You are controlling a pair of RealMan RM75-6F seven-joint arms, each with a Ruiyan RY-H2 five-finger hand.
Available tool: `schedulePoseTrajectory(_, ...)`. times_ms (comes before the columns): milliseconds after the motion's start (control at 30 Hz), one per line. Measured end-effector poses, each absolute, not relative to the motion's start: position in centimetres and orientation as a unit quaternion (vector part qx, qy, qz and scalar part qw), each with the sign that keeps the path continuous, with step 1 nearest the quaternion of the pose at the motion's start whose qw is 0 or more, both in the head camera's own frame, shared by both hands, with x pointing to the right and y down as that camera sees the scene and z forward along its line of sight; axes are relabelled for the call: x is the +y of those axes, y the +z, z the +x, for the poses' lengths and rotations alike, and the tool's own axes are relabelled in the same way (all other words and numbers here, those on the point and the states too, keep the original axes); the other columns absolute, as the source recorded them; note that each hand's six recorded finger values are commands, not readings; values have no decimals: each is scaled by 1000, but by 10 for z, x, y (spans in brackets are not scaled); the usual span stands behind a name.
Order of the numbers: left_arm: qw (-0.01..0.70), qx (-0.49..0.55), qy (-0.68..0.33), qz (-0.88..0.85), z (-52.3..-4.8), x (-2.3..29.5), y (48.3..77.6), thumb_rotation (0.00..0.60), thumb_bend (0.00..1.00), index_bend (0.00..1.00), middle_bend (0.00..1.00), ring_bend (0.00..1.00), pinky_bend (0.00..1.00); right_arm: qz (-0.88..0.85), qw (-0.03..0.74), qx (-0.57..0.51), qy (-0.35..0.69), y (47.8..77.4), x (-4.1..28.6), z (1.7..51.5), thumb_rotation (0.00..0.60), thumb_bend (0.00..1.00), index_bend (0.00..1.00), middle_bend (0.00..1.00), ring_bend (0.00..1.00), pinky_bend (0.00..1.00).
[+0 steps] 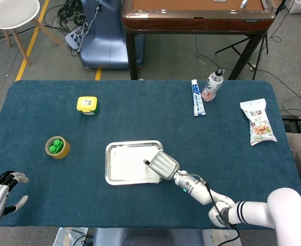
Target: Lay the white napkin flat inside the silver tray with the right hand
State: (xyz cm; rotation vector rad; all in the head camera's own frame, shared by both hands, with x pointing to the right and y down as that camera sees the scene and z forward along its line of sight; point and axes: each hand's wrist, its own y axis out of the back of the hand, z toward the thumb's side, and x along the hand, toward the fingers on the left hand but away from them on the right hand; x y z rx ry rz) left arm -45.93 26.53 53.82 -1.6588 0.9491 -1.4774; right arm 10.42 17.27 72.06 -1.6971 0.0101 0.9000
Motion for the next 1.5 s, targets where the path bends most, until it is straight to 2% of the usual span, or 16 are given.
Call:
schedulePoseTrajectory(733, 354, 364, -573, -643, -459, 266, 540, 600, 226, 408, 349, 232, 483, -728, 560, 16, 396, 731, 183, 125, 600, 1000, 276, 1000, 919, 1000)
schedulePoseTrajectory(1500, 355, 367, -572, -642, -459, 265, 539, 600, 225, 408, 349, 232, 482, -721, 556, 7, 414, 744, 172, 124, 600, 1000, 283, 1000, 919, 1000)
